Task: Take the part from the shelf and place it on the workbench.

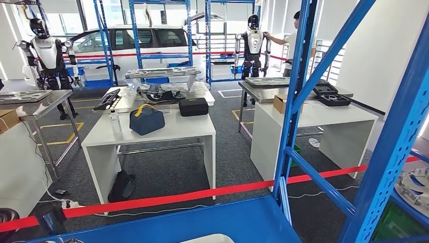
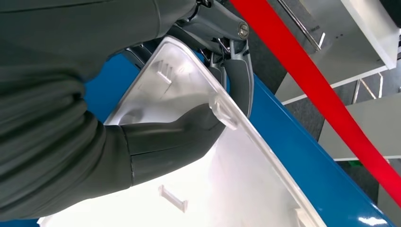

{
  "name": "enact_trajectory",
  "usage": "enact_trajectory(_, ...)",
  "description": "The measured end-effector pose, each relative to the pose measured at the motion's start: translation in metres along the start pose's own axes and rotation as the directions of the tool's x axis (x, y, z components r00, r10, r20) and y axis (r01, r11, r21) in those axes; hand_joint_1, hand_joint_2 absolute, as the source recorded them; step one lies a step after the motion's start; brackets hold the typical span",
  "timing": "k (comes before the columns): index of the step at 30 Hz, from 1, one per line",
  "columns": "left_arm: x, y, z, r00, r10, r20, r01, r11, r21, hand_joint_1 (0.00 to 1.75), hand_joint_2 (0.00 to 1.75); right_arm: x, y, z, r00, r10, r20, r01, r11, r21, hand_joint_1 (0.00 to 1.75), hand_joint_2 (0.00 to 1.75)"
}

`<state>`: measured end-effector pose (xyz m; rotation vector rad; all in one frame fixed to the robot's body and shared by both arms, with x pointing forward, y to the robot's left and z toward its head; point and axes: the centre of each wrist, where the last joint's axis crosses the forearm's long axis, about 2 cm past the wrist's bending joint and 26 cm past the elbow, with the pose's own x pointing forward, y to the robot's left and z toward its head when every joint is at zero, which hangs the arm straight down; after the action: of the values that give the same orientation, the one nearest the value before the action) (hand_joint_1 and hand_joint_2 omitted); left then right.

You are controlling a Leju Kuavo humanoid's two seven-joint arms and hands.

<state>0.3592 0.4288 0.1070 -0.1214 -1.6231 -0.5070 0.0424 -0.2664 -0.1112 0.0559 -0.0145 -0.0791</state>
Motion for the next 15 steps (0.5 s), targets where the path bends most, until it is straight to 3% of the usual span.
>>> enact_trajectory(15, 0.0015, -0.0010, -0.0007, 1.000, 0.015, 0.005, -0.015, 1.000, -0.004, 1.75, 1.75, 0.0027, 0.0008, 0.0003, 1.000, -0.013, 0.009, 0.013, 1.000, 0.003, 0.00, 0.00)
